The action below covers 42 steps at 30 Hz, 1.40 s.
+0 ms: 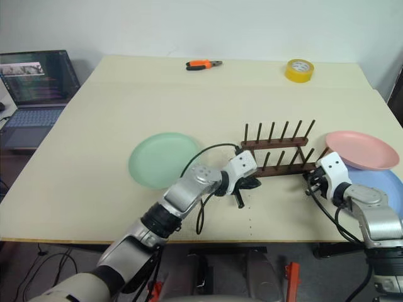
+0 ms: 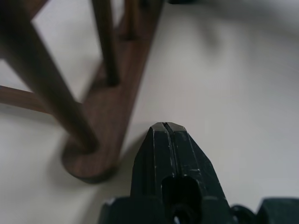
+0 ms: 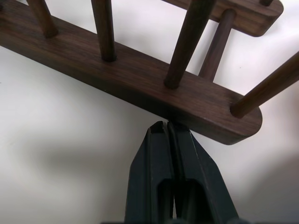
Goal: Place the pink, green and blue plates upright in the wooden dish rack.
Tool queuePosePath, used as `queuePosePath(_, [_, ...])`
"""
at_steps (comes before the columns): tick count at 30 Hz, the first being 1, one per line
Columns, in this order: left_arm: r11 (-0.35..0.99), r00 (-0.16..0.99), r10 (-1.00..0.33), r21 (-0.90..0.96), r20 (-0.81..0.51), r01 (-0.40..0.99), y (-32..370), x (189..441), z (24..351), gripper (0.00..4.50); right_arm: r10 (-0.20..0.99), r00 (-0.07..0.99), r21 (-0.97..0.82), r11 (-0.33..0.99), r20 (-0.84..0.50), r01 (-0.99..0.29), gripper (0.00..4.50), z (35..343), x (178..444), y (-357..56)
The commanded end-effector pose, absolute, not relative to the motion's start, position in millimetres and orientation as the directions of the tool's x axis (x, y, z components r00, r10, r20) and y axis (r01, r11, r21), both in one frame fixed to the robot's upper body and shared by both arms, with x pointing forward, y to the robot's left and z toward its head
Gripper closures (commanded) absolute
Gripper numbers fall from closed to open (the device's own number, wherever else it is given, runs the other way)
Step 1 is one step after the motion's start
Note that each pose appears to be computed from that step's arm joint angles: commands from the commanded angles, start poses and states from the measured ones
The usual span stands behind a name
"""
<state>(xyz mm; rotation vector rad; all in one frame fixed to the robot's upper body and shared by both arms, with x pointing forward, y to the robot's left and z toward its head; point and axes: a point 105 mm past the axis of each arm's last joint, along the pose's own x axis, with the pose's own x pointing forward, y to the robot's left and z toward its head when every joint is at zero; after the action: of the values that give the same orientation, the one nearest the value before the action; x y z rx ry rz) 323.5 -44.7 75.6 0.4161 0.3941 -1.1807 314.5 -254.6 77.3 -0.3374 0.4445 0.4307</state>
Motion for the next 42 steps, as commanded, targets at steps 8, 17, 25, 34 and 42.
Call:
queuePosePath(8, [0.427, 0.478, -0.758, 0.217, -0.444, 0.878, -48, 351, 89, 4.5, 0.291, 0.85, -0.273, 0.858, -0.438, -0.435, 4.43, 71, 334, -245])
queuePosePath(17, [0.503, 0.565, -0.711, 0.26, -0.418, 0.824, -39, 367, 90, 4.5, 0.3, 0.873, -0.297, 0.855, -0.385, -0.425, 4.43, 76, 340, -242])
queuePosePath(25, [0.529, 0.595, -0.694, 0.274, -0.405, 0.803, -38, 373, 91, 4.5, 0.281, 0.9, -0.333, 0.858, -0.332, -0.391, 4.43, 83, 354, -239])
queuePosePath(34, [0.569, 0.65, -0.663, 0.314, -0.37, 0.76, -38, 388, 95, 4.5, 0.286, 0.915, -0.359, 0.854, -0.284, -0.378, 4.43, 85, 362, -230])
queuePosePath(42, [0.558, 0.649, -0.67, 0.331, -0.361, 0.761, -36, 388, 99, 4.5, 0.309, 0.914, -0.365, 0.845, -0.264, -0.391, 4.43, 89, 363, -225])
